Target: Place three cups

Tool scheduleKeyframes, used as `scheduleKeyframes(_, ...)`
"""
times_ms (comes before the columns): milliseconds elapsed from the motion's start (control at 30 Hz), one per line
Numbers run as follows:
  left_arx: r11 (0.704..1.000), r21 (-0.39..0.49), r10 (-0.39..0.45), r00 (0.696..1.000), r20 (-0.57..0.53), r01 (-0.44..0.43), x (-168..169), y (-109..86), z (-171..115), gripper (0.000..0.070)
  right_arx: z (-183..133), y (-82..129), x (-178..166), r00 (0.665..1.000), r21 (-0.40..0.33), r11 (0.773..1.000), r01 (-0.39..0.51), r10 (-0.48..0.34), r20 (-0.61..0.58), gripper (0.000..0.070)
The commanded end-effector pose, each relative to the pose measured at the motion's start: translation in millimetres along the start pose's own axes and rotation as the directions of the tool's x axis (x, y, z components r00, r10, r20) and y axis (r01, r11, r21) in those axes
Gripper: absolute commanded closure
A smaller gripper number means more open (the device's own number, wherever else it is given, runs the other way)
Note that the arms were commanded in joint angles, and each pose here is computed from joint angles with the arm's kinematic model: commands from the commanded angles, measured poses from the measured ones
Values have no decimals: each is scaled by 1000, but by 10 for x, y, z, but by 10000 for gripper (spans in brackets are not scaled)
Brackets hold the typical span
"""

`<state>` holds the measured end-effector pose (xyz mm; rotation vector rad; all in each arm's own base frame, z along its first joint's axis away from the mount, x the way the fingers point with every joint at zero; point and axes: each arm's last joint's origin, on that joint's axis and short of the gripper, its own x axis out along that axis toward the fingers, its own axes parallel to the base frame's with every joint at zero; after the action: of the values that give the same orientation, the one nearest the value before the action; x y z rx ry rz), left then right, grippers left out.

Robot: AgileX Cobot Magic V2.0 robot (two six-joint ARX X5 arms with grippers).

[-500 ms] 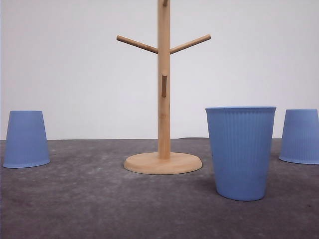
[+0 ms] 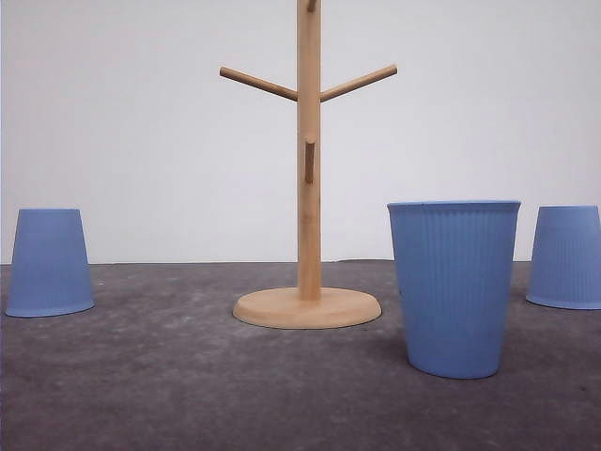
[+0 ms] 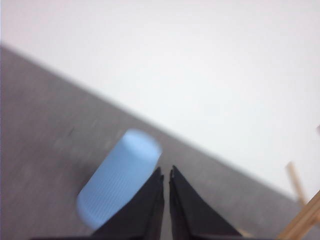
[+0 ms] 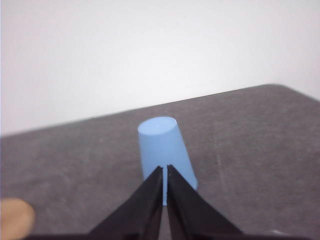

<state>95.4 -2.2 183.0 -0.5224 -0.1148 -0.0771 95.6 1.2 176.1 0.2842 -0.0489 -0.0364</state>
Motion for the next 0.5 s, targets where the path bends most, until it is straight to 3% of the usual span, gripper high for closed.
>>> scheduleKeyframes(0,999,-18,-33,998,53,34,-11,-61,104,700,140,38,-26,999,97,995,-17,12,47,691)
scheduleKeyframes(133,999,23,-31,997,74,29,-63,-193,337,697,392,104,-99,996,103,994,-32,23,87,692)
scheduleKeyframes(267,995,68,70,998,-7,-70,-148,-327,590,697,718,189,-215,996,101,994,-33,24,90,692)
scheduleKeyframes(467,979,157,161,970,-181,-134,-213,-538,947,697,1169,323,-293,998,21,1000,-12,13,-61,692)
